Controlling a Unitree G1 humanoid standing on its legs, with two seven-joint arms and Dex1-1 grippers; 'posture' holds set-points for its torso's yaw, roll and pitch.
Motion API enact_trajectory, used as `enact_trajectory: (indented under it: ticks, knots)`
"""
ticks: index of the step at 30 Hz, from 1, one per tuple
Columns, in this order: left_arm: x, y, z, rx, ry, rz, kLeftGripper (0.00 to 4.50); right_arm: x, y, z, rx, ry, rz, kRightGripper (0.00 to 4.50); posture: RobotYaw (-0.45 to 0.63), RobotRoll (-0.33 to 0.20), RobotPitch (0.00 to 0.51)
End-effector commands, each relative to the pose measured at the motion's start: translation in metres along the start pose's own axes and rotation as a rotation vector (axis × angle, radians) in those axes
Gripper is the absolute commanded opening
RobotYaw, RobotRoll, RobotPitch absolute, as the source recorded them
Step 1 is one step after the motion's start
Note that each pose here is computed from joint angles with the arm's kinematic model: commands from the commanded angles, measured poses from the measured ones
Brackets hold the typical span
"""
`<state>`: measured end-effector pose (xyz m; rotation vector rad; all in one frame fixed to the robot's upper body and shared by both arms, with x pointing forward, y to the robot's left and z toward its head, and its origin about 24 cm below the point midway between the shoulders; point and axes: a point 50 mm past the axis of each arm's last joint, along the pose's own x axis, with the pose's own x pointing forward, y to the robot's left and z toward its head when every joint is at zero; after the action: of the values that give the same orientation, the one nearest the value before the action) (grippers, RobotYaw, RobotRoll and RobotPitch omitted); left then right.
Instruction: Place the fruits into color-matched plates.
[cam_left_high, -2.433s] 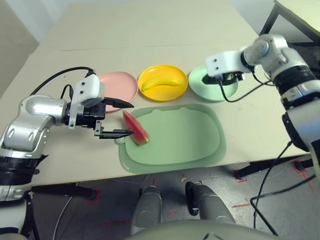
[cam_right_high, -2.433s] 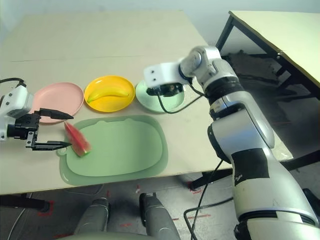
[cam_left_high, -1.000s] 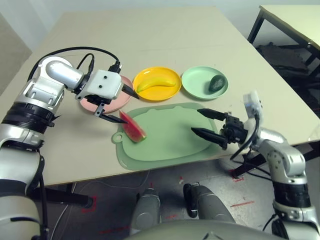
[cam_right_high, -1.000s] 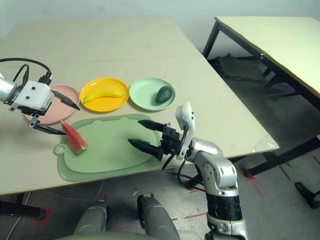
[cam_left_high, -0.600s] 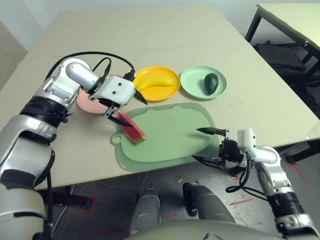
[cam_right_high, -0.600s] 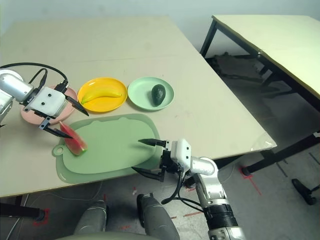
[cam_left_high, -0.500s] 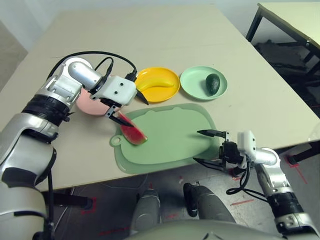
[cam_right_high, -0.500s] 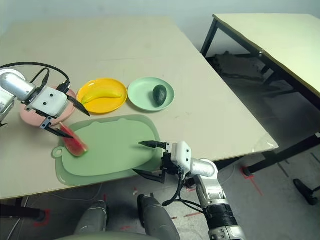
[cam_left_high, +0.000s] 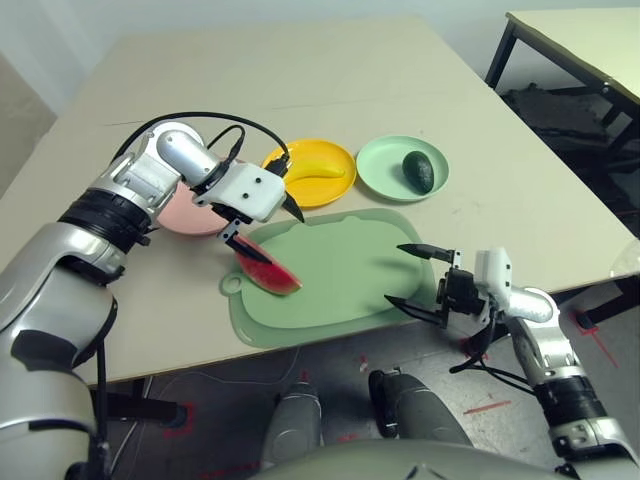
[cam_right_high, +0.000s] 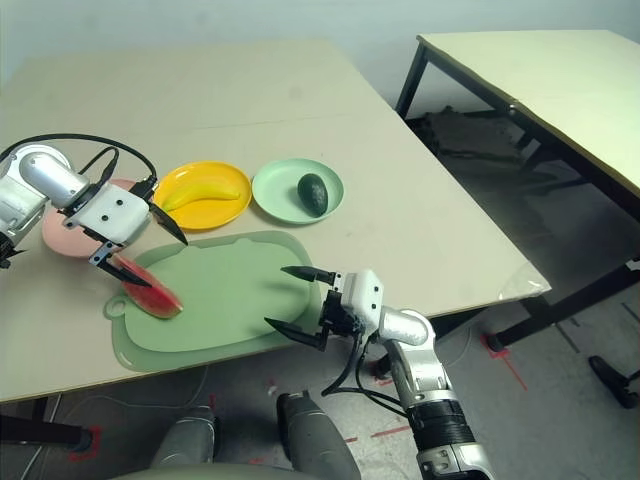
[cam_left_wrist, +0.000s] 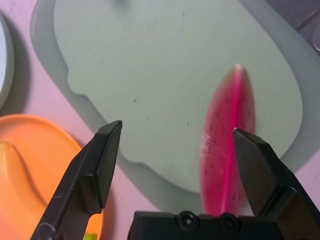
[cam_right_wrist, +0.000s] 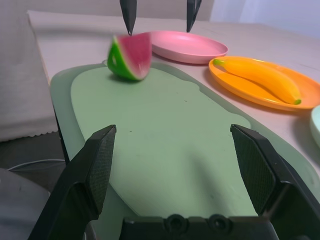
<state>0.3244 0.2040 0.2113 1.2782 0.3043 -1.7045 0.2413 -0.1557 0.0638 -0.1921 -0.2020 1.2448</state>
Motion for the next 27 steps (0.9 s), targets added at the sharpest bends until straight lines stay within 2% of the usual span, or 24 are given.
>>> enact_trajectory:
  ticks: [1,9,16,24,27]
  knots:
    - [-0.009,-0.002,0.003,-0.012,0.005,-0.007,4.50,0.002,0.000,0.002,0.004,-0.009,0.008,4.45,-0.05,0.000,0.097]
    - [-0.011,-0.014,0.012,-0.051,0.003,-0.075,4.50,0.006,-0.003,-0.001,0.026,-0.006,-0.009,4.45,-0.04,0.000,0.095]
    - [-0.006,-0.032,0.024,-0.114,-0.010,-0.180,4.50,0.008,-0.004,-0.003,0.055,-0.012,-0.032,4.45,-0.04,0.000,0.097]
    - [0.003,-0.042,0.010,-0.083,0.056,-0.227,4.50,0.010,-0.006,-0.003,0.064,-0.005,-0.042,4.45,-0.04,0.000,0.096]
    - [0.005,-0.042,-0.003,-0.035,0.137,-0.228,4.50,0.011,-0.005,-0.003,0.069,-0.004,-0.045,4.45,-0.04,0.000,0.096]
